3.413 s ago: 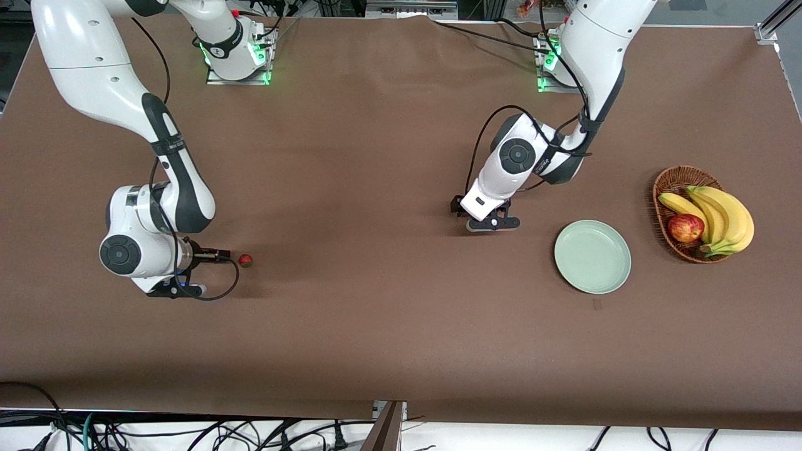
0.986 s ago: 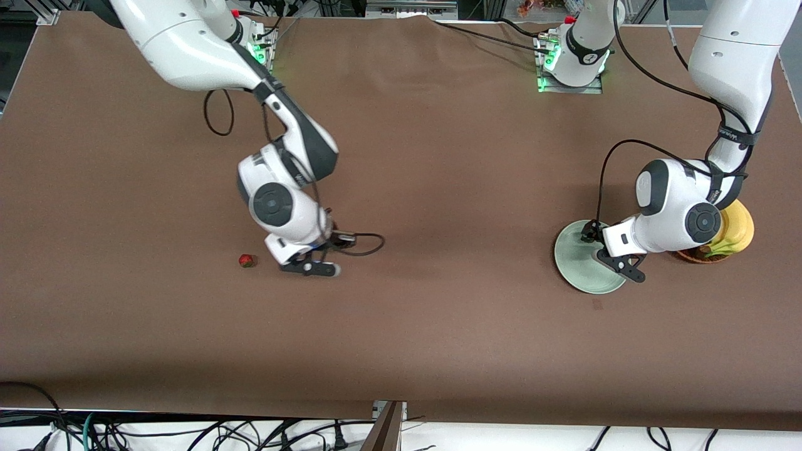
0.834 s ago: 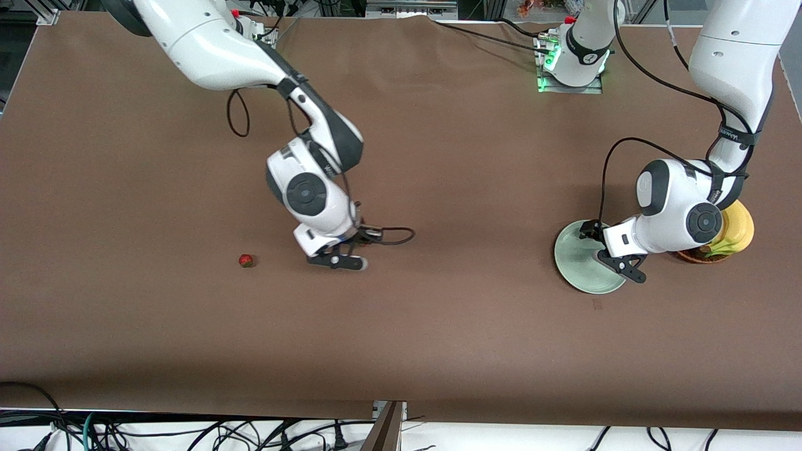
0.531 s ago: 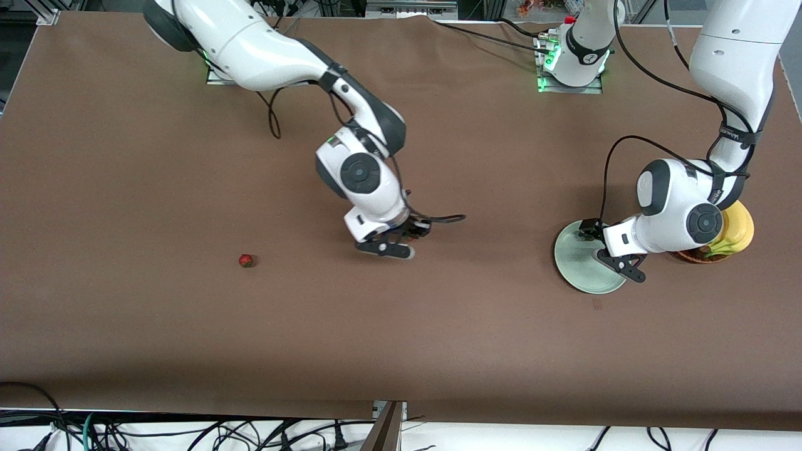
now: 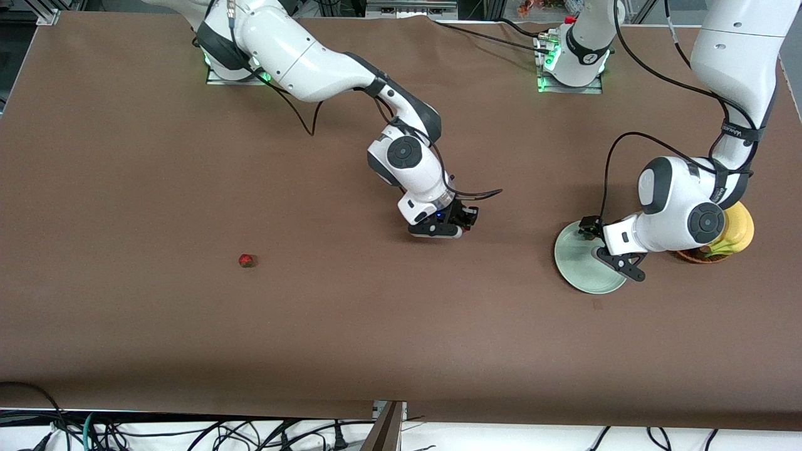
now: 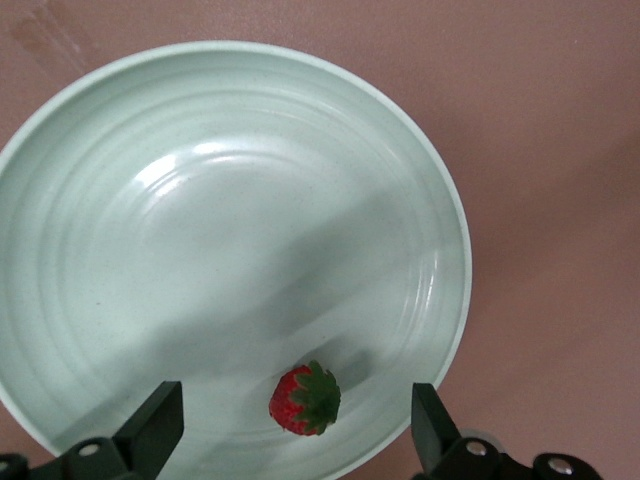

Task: Collect all strawberries into plate
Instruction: 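Release the second strawberry mid-table with the right gripper while the left gripper withdraws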

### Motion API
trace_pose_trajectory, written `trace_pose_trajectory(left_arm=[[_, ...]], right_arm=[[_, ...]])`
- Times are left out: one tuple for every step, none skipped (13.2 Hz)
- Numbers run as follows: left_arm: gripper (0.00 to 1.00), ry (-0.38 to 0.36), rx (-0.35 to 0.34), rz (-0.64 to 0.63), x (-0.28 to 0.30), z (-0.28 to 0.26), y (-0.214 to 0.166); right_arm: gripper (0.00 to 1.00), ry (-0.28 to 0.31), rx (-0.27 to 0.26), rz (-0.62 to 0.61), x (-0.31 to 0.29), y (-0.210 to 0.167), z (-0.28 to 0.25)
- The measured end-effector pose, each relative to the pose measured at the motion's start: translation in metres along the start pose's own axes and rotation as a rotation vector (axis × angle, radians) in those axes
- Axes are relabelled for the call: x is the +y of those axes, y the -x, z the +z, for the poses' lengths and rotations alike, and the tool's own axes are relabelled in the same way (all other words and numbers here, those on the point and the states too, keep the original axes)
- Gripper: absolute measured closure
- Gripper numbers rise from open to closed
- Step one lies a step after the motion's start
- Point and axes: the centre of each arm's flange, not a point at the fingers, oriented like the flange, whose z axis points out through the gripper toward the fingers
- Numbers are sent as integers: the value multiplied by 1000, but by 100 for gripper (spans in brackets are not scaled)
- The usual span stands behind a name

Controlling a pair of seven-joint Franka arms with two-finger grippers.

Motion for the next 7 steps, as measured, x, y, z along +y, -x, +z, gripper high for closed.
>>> trace_pose_trajectory(left_arm=[[0,0,0,0,0,-1,0],[0,-1,1,0,0,-1,0],[0,-1,1,0,0,-1,0],[0,-1,1,0,0,-2,0],[0,-1,1,0,0,-2,0],[0,-1,1,0,0,-2,0],[0,-1,1,0,0,-2,0]], right_arm=[[68,-9,2,-3,-3,3,1],[68,-16,5,-6,-5,4,1],[68,-20,6,-8,-6,6,1],[68,-22,6,-9,-7,8,2],[63,-22,6,-10,-7,8,3],[53,-25,8,-10,-7,8,2],[41,-30,12,-9,-8,6,0]])
